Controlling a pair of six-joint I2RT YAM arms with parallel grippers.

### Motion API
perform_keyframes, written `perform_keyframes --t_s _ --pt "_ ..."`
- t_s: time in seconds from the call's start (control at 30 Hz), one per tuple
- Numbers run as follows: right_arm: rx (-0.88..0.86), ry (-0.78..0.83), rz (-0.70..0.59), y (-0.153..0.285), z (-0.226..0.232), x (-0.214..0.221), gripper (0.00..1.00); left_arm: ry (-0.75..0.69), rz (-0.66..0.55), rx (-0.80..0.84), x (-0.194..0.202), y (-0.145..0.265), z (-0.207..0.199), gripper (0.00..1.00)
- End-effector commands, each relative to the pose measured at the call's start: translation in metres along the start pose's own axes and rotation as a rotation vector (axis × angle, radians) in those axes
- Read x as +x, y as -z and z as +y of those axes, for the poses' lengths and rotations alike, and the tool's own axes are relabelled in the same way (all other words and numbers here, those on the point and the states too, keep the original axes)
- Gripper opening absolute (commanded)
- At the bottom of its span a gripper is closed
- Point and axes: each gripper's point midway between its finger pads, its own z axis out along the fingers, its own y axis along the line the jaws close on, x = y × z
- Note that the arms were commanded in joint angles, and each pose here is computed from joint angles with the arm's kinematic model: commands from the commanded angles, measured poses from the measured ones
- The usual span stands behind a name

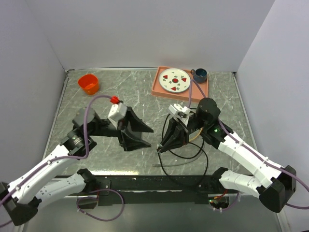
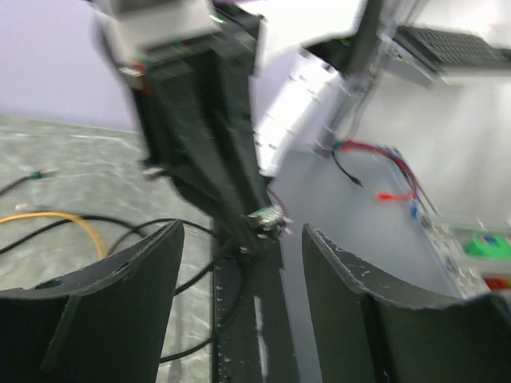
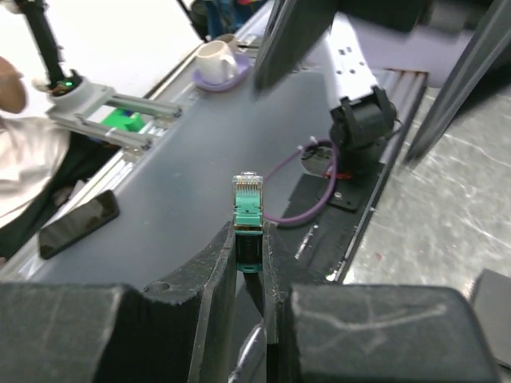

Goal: Insert the plug into the switch port

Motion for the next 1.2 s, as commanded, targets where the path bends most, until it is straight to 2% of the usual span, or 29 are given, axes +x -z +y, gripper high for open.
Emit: perform_keyframes --t_s 0.0,0.1,0.13,0.17,0.2,0.23,0.27,0.33,0.5,0.53,0.57,0.63,0.83,1.17 --pt "-0.233 0.037 0.063 0.008 0.046 -0.007 0.00 -0.197 -0.051 0.110 -0.024 -0.016 -0.029 0.65" --pt "-0.257 0.090 0.049 0.009 0.050 -0.015 0.00 -0.212 -0.049 0.144 -0.022 -0.024 -0.035 0.62" --pt "-0.267 0.020 0.044 0.010 0.057 -0.017 0.00 -0.222 -0.063 0.157 -0.024 -0.025 -0.038 0.60" --pt "-0.277 0.098 0.025 0.009 0.056 -0.018 0.00 -0.226 -0.070 0.164 -0.024 -0.026 -0.040 0.59" --pt "-0.296 0.075 0.014 0.009 0.056 -0.018 0.00 -0.227 -0.080 0.162 -0.023 -0.026 -0.040 0.59" --pt "-0.304 0.013 0.000 0.010 0.064 -0.024 0.00 -0.239 -0.097 0.179 -0.025 -0.027 -0.044 0.55" --pt "-0.302 0.074 -0.030 0.009 0.062 -0.026 0.00 -0.239 -0.099 0.178 -0.024 -0.028 -0.044 0.52" --pt "-0.292 0.082 -0.055 0.007 0.057 -0.035 0.00 -0.235 -0.100 0.163 -0.022 -0.031 -0.041 0.47" --pt "-0.233 0.015 -0.113 0.004 0.050 -0.036 0.00 -0.229 -0.107 0.131 -0.022 -0.038 -0.035 0.45" --pt "-0.221 0.092 -0.126 0.003 0.047 -0.042 0.00 -0.227 -0.102 0.139 -0.021 -0.039 -0.035 0.43" --pt "-0.206 0.013 -0.126 0.003 0.049 -0.039 0.00 -0.227 -0.101 0.141 -0.020 -0.041 -0.035 0.43" --pt "-0.194 0.053 -0.134 0.002 0.048 -0.045 0.00 -0.222 -0.085 0.130 -0.016 -0.045 -0.030 0.41" --pt "-0.196 0.069 -0.135 0.003 0.053 -0.047 0.00 -0.221 -0.050 0.086 -0.006 -0.048 -0.018 0.48" --pt "-0.196 0.083 -0.137 0.004 0.059 -0.050 0.00 -0.208 -0.021 0.094 0.008 -0.046 -0.017 0.46"
